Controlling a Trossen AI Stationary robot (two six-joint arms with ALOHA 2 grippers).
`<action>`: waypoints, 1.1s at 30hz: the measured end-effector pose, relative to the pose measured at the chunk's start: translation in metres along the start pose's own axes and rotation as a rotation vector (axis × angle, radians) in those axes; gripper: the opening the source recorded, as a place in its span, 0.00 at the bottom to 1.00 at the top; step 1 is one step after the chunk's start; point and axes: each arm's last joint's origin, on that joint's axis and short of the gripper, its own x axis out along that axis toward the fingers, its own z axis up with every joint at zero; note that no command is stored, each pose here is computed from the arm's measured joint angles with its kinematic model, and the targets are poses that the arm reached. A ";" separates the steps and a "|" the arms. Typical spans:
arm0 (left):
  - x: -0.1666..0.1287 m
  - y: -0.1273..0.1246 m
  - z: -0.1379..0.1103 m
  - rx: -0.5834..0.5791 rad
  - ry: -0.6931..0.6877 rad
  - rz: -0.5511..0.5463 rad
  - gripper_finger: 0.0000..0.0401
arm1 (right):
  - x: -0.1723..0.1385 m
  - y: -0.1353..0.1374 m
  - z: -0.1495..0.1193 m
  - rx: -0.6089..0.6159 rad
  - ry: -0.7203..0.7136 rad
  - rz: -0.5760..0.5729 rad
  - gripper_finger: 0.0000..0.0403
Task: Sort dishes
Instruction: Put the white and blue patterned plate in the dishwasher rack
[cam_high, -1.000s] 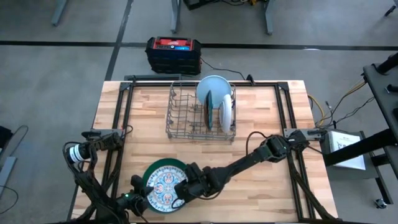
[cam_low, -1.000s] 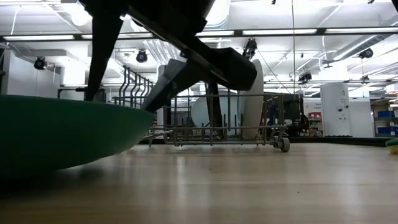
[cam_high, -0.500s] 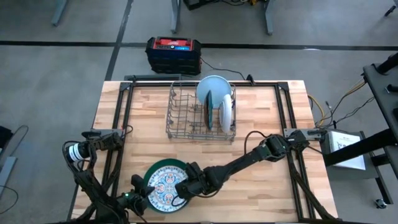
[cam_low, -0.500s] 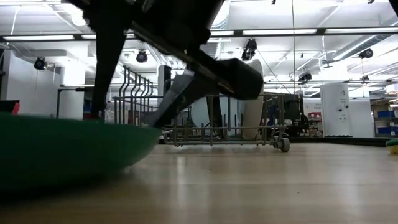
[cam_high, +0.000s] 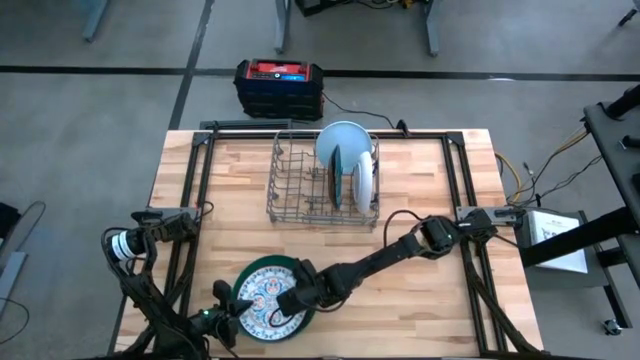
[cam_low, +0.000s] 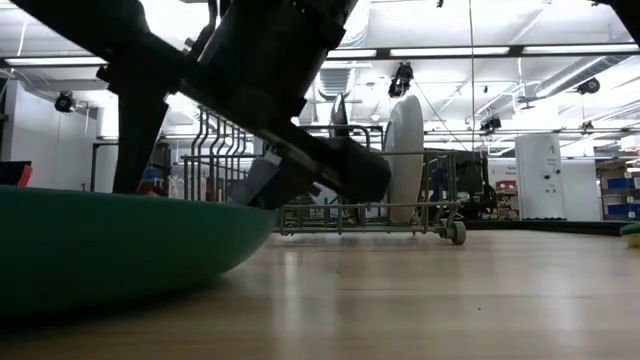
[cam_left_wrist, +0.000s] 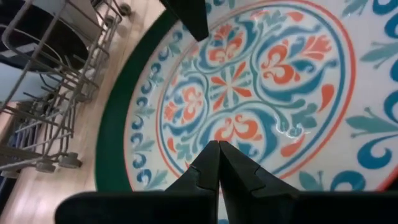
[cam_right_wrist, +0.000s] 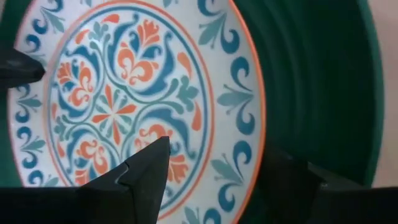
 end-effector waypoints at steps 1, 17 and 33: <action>0.000 0.000 0.000 -0.002 -0.007 0.004 0.00 | 0.001 0.000 0.002 0.000 -0.001 0.001 0.52; 0.004 -0.002 -0.003 -0.062 -0.054 -0.008 0.00 | 0.015 -0.016 0.020 -0.045 -0.047 -0.027 0.21; 0.000 0.005 0.003 -0.079 -0.057 -0.011 0.00 | -0.004 -0.013 0.032 -0.143 -0.066 -0.024 0.01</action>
